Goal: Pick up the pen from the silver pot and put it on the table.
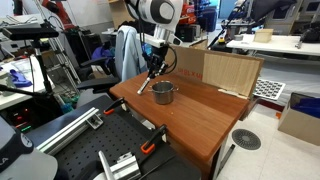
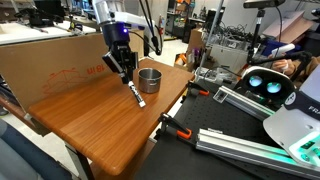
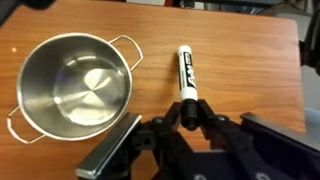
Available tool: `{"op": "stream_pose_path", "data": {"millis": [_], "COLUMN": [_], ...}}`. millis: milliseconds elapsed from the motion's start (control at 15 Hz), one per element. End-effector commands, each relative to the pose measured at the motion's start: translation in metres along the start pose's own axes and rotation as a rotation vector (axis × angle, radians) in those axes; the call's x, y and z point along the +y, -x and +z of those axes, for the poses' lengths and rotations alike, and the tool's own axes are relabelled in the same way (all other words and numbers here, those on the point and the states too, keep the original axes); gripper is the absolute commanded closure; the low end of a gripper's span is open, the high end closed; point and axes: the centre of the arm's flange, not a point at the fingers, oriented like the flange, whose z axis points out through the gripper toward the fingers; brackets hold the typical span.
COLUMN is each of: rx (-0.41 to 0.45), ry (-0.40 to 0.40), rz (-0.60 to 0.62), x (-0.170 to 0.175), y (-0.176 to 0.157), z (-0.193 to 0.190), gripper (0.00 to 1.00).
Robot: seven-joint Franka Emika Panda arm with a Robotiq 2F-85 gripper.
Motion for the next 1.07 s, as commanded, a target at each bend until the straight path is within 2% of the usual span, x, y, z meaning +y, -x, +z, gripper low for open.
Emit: {"op": "stream_pose_path", "data": {"millis": [0,467,667,733,800,1000], "rx": [-0.011,0.053,0.054,0.051,0.051,0.054], "ry": [0.061,0.156,0.178,0.183,0.186,0.184], "rz": [0.005,0.018,0.022,0.023,0.021,0.020], "x": [-0.010,-0.025,-0.027,-0.028,-0.028,-0.028], "y": [-0.025,-0.058,-0.060,-0.059,-0.059,-0.059], "z": [0.014,0.046,0.048,0.047,0.047,0.045], "gripper": [0.94,0.94,0.94,0.51,0.50,0.28]}}
